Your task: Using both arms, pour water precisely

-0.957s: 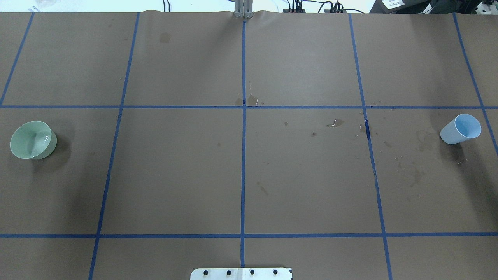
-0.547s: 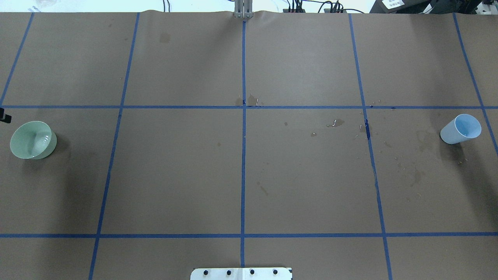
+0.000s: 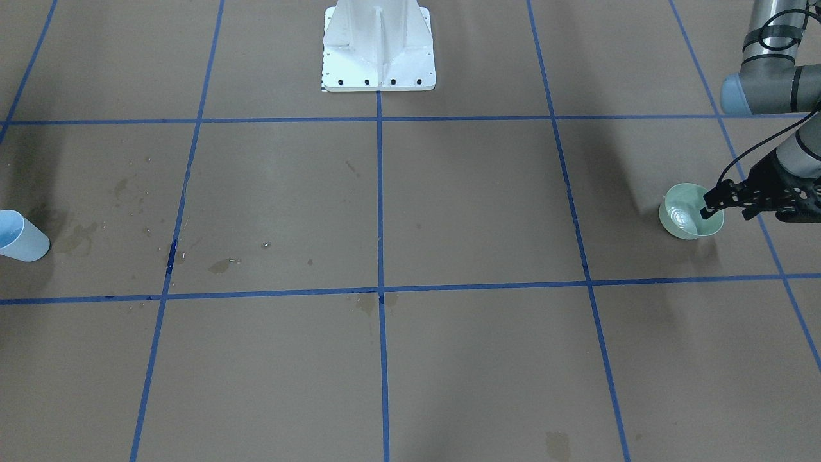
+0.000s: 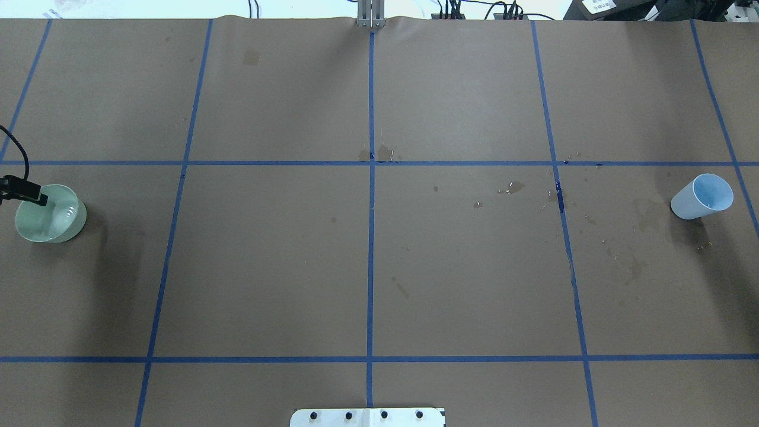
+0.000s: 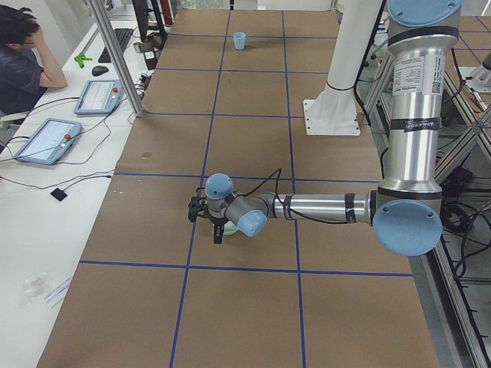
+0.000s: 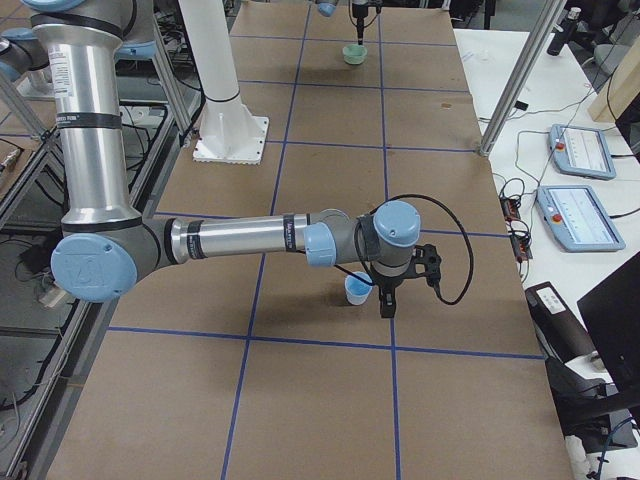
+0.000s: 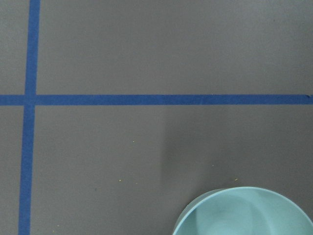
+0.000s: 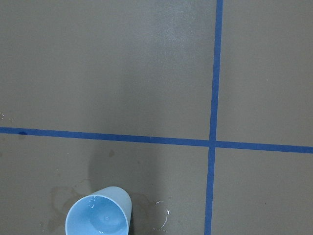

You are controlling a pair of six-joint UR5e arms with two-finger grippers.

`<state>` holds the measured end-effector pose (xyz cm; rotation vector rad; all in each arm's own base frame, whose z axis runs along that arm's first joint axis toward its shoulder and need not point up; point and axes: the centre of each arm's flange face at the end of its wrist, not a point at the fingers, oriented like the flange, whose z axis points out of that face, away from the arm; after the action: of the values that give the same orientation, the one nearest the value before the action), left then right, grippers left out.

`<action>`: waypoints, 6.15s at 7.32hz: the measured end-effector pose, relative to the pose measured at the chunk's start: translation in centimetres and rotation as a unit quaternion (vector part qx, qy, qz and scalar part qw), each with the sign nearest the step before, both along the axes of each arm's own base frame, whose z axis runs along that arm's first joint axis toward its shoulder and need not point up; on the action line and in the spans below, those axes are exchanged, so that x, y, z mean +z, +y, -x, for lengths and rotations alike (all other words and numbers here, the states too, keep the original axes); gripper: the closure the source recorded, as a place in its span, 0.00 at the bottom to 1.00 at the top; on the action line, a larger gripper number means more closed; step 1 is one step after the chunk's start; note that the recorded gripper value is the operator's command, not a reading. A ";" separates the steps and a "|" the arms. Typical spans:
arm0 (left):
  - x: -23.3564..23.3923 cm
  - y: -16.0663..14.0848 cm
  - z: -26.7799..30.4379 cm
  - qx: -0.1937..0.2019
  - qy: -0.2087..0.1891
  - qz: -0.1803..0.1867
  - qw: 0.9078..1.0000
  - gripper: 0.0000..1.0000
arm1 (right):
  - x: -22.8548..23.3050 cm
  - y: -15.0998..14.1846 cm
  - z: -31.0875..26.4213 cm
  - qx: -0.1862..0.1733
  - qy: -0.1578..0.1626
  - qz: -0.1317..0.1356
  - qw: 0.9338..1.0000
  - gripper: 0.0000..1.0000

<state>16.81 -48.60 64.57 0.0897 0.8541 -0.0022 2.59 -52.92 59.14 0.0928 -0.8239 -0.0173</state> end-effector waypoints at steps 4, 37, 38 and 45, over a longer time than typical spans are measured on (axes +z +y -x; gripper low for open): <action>0.6 0.5 -1.1 0.011 -0.002 0.010 1.000 1.00 | -0.1 -0.1 0.0 0.000 0.002 -0.001 1.000 0.00; -52.4 -3.9 -27.1 -0.102 0.026 0.154 0.983 0.00 | 0.4 19.9 2.0 0.164 0.088 -0.070 0.980 0.01; -52.0 -3.8 -27.2 -0.102 0.023 0.155 0.982 0.00 | 1.3 22.1 1.6 0.192 0.074 -0.084 0.975 0.00; -50.9 -3.5 -27.6 -0.108 0.017 0.168 0.980 0.00 | 2.1 25.2 3.4 0.272 0.148 -0.149 0.939 0.00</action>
<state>44.39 -52.09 13.65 -0.1358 0.8649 -0.3518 -0.81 -27.71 61.24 0.5907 -0.4675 0.3603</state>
